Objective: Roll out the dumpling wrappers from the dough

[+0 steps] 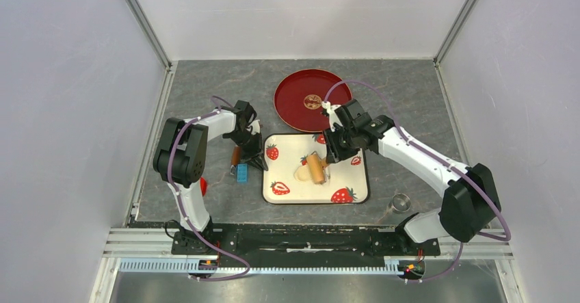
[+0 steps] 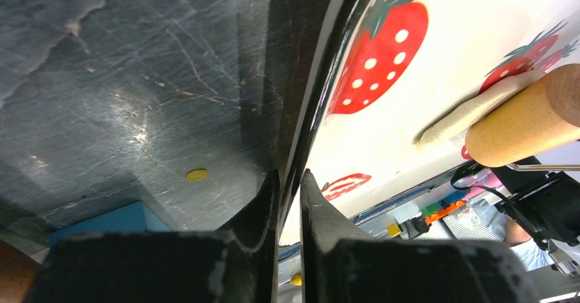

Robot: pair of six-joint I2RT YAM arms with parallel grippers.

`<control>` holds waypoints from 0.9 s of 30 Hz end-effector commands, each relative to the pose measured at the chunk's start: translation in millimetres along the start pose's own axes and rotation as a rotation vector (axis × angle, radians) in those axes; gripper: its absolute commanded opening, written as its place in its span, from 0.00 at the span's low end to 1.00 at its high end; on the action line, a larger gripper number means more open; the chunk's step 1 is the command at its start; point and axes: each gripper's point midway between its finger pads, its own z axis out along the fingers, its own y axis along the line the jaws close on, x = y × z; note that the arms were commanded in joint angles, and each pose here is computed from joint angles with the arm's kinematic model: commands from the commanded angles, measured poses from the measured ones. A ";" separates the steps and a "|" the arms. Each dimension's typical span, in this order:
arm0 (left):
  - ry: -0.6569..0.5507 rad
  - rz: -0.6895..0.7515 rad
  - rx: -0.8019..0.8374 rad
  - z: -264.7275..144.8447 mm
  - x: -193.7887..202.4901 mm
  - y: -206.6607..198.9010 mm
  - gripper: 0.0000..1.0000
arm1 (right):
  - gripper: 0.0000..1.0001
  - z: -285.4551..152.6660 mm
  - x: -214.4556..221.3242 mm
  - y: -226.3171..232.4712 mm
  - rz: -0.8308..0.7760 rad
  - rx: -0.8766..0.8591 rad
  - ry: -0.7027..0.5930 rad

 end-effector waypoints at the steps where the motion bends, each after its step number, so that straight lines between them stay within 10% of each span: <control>1: -0.067 -0.041 -0.158 -5.8 -15.3 31.7 0.02 | 0.00 -19.3 80.3 -128.3 -0.094 0.604 0.322; 27: -0.075 -0.033 -0.147 -8.3 -16.5 28.2 0.02 | 0.00 -14.1 59.0 -108.5 -0.066 0.496 0.259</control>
